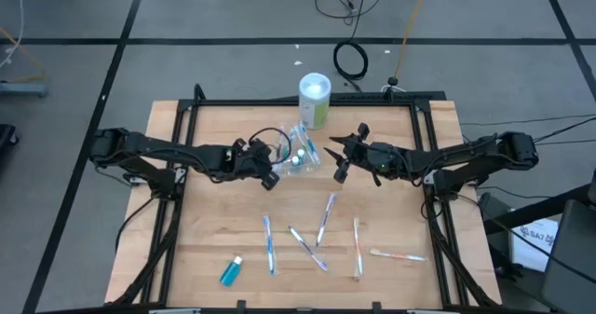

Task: Pick & Place toothbrushing station
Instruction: Put the blue mouthwash into the transparent organizer

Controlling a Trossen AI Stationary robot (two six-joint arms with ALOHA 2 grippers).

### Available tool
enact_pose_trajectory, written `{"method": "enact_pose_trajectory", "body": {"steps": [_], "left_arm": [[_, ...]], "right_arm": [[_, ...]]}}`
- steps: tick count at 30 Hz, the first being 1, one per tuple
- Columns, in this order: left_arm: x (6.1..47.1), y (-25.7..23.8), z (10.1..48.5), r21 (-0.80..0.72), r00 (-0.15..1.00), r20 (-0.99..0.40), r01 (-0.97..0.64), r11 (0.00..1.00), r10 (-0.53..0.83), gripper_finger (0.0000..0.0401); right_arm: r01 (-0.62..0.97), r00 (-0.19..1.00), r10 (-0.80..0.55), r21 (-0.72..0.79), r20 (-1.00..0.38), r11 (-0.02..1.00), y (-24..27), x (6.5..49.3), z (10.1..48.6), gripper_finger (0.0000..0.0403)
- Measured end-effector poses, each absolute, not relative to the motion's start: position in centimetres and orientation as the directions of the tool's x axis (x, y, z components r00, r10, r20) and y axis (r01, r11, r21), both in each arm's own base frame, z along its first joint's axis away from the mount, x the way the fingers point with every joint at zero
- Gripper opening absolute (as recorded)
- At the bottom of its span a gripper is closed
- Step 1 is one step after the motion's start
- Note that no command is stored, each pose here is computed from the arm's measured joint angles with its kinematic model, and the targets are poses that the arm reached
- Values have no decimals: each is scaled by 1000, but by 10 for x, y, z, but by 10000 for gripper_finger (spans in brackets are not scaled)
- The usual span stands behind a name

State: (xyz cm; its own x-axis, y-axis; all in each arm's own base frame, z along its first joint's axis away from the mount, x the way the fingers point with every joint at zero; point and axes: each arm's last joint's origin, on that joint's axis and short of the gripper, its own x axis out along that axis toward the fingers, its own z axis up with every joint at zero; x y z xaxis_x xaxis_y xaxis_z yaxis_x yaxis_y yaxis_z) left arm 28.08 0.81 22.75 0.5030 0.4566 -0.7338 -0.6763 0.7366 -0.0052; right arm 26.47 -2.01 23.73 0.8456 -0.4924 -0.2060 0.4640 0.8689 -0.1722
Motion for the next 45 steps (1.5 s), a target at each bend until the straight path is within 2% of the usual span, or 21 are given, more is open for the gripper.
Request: {"method": "enact_pose_trajectory", "body": {"steps": [5,10,13,16,25,36,45], "left_arm": [[274,-16,225,-91,504,-814,-604,792,290,152],[270,-50,223,-256,506,-862,-491,832,34,152],[265,-73,222,-361,477,-871,-457,813,-118,152],[257,-95,221,-403,447,-875,-456,794,-187,152],[239,-139,215,-421,400,-889,-518,745,-224,158],[226,-174,191,-364,294,-929,-604,709,-226,241],[223,-196,161,-297,206,-955,-647,702,-214,248]], "right_arm": [[461,846,-490,-173,-209,870,-20,265,237,155],[461,846,-490,-173,-209,870,-20,265,237,155],[461,846,-490,-173,-209,870,-20,265,237,155],[461,845,-490,-175,-212,870,-20,265,237,155],[460,845,-490,-177,-214,870,-20,265,236,155],[499,853,-516,-166,-75,850,-27,266,251,155],[547,834,-551,-127,-2,828,-38,265,259,155]]}}
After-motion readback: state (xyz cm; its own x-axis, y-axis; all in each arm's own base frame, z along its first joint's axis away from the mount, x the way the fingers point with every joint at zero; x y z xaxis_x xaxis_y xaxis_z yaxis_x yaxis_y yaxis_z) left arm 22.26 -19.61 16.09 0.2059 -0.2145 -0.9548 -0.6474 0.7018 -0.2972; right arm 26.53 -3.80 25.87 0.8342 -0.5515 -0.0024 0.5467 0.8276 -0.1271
